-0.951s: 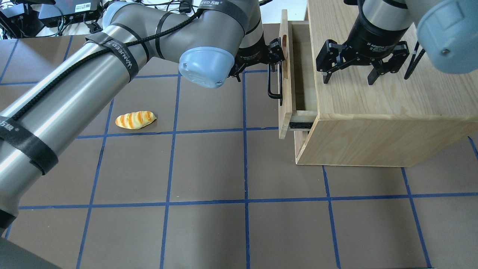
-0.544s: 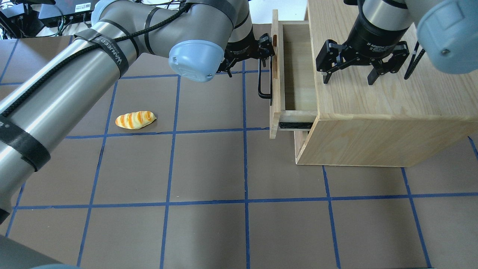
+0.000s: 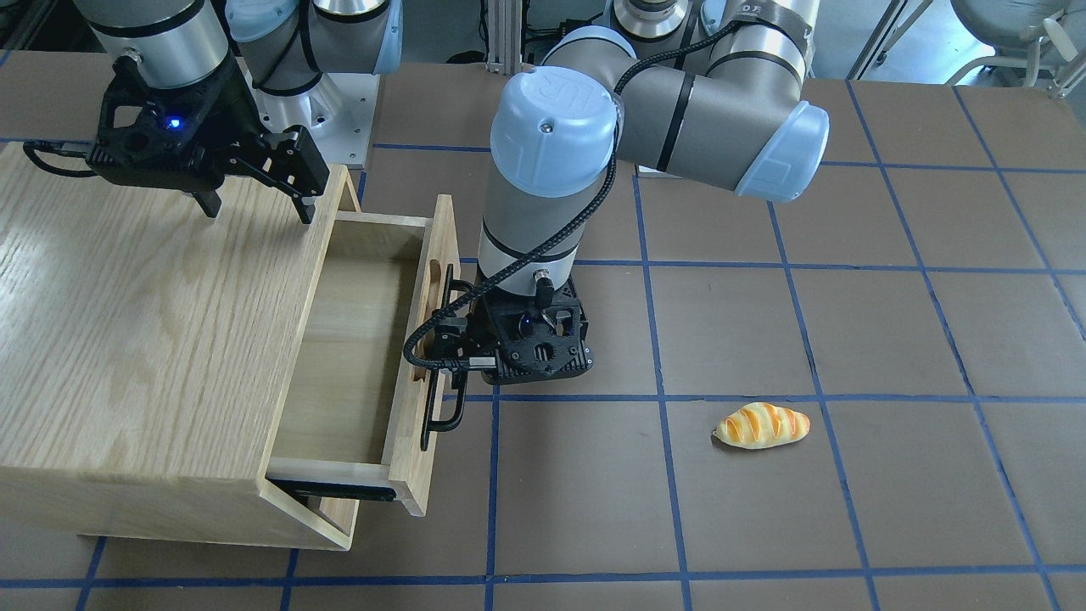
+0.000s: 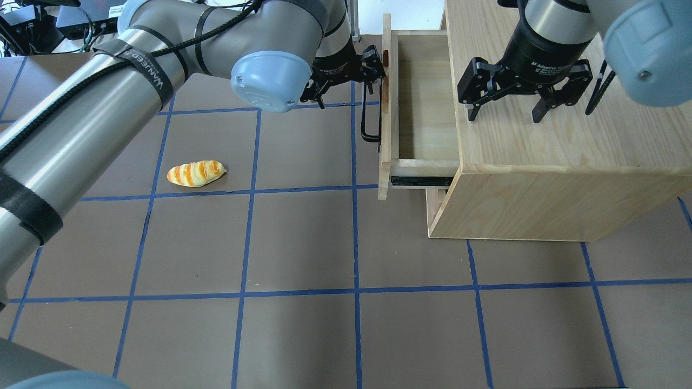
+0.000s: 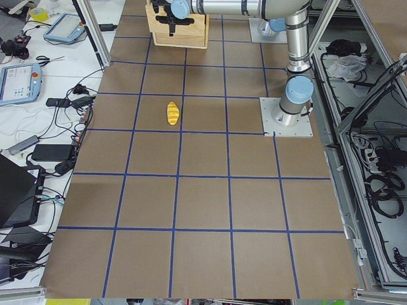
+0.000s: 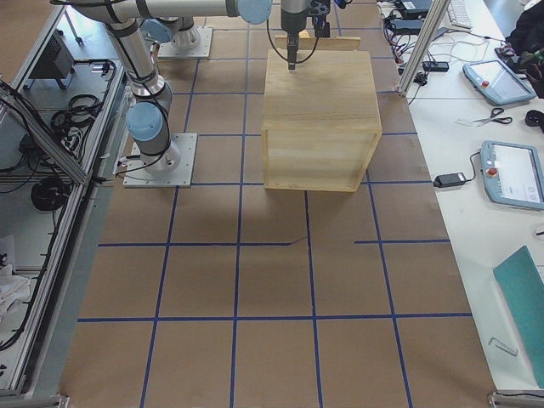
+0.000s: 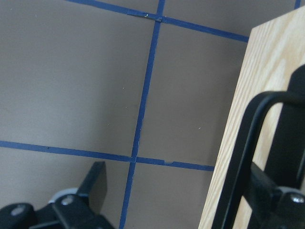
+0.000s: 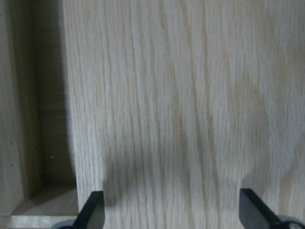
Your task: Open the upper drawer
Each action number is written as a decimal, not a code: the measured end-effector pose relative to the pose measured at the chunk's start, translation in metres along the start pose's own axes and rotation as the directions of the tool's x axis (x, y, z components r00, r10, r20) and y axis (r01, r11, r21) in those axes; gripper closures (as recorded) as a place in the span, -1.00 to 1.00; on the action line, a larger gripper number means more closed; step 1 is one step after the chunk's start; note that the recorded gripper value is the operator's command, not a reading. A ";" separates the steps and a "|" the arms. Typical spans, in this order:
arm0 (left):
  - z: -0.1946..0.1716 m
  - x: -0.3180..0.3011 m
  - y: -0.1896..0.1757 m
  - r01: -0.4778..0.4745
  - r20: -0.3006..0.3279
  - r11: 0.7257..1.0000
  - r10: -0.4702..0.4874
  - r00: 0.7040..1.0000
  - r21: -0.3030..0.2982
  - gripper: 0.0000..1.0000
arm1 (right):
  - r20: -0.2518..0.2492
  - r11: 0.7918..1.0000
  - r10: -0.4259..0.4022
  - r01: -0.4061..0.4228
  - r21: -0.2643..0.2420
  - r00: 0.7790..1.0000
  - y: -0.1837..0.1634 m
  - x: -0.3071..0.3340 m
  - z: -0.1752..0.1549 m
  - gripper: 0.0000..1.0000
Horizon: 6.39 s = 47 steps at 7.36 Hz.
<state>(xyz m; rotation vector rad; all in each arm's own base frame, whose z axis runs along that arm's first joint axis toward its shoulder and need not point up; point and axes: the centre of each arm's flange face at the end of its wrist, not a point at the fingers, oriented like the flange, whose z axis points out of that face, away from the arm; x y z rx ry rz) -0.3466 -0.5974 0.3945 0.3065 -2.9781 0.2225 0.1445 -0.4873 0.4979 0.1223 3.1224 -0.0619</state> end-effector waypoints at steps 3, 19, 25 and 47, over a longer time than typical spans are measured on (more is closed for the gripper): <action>-0.003 -0.017 -0.013 0.024 0.011 1.000 -0.024 1.000 -0.006 -1.00 | 0.000 1.000 0.000 0.000 0.000 1.000 0.000 0.000 0.000 -1.00; -0.034 -0.068 -0.032 0.098 0.057 0.995 -0.098 0.994 -0.011 -1.00 | 0.001 1.000 0.000 0.000 0.000 1.000 0.000 0.000 0.000 -1.00; -0.123 -0.151 -0.057 -0.094 0.117 0.995 0.095 0.989 -0.018 -1.00 | 0.000 1.000 0.000 0.000 0.000 1.000 0.000 0.000 0.000 -1.00; -0.148 -0.237 0.015 -0.225 0.122 0.970 0.235 0.964 -0.089 -1.00 | 0.000 1.000 0.000 0.000 0.000 1.000 0.000 0.000 0.000 -1.00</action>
